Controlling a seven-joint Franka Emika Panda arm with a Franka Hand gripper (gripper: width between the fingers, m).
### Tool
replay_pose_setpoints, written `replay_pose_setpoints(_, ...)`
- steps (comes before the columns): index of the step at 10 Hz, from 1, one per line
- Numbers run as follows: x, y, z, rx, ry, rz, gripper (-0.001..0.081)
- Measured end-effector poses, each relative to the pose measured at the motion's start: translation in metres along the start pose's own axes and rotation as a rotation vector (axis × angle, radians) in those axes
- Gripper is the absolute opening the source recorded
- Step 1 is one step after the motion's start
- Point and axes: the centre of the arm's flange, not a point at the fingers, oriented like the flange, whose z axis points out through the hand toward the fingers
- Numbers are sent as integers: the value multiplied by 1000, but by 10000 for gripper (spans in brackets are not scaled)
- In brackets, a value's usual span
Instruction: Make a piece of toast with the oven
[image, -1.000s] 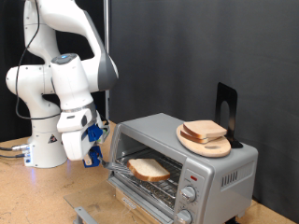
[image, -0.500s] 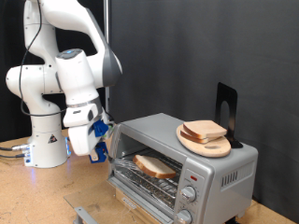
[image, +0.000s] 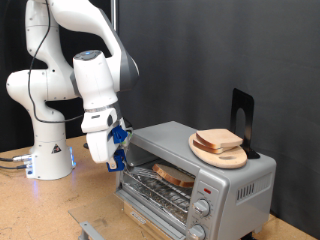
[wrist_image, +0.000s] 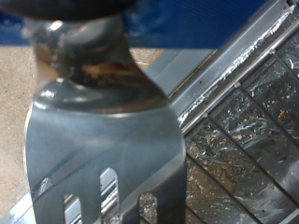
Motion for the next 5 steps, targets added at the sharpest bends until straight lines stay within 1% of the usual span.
replay_pose_setpoints(2, -2, 4, 1, 11, -25, 11, 385)
replay_pose_setpoints(3, -5, 10, 0, 19, -43, 15, 385)
replay_pose_setpoints(5, -10, 27, -3, 35, -46, 16, 385)
